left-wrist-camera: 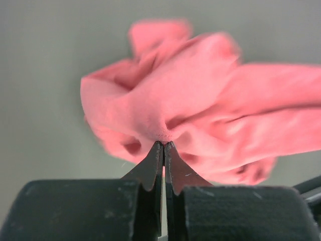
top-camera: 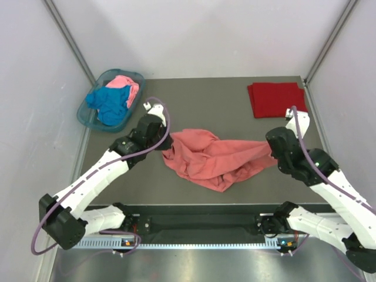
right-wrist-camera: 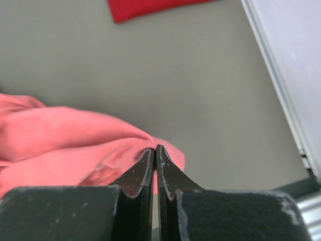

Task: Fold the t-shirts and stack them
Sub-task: Flatten the tshirt out

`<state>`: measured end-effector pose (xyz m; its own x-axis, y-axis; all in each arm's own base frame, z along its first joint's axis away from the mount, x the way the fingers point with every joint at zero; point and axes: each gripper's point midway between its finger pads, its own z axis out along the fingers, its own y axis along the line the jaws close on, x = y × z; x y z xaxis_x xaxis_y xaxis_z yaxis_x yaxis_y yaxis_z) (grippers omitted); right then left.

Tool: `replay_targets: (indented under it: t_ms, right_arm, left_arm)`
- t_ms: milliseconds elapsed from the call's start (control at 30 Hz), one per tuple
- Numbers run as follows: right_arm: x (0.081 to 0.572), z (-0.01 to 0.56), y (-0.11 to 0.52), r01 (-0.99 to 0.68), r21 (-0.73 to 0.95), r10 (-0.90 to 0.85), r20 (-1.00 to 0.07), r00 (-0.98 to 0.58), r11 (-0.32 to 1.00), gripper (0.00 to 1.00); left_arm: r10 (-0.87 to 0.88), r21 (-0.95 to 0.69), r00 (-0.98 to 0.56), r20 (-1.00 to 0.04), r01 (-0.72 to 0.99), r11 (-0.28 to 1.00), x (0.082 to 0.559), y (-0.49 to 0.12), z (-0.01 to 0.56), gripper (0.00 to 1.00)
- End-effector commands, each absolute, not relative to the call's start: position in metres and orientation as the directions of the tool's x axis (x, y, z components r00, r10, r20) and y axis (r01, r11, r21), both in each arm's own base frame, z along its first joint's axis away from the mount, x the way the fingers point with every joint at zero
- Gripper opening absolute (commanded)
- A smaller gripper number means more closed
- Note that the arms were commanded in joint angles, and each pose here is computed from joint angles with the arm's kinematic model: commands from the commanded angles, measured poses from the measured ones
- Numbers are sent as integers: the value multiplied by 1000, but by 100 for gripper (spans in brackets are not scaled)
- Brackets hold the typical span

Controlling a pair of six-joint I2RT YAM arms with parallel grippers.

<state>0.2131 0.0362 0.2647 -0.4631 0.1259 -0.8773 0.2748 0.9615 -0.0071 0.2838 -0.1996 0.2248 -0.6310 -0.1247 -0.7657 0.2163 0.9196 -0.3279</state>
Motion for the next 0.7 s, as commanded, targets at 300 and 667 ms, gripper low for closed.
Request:
replay_targets:
  t_ms: [300, 667]
  right_arm:
    - [267, 271, 35, 260, 60, 175, -879, -444, 964, 0]
    - [326, 530, 15, 239, 217, 219, -976, 19, 946, 0]
  left_arm:
    - [-272, -414, -596, -755, 114, 903, 318, -158, 225, 0]
    - [-442, -515, -296, -846, 243, 822, 398, -137, 458, 0]
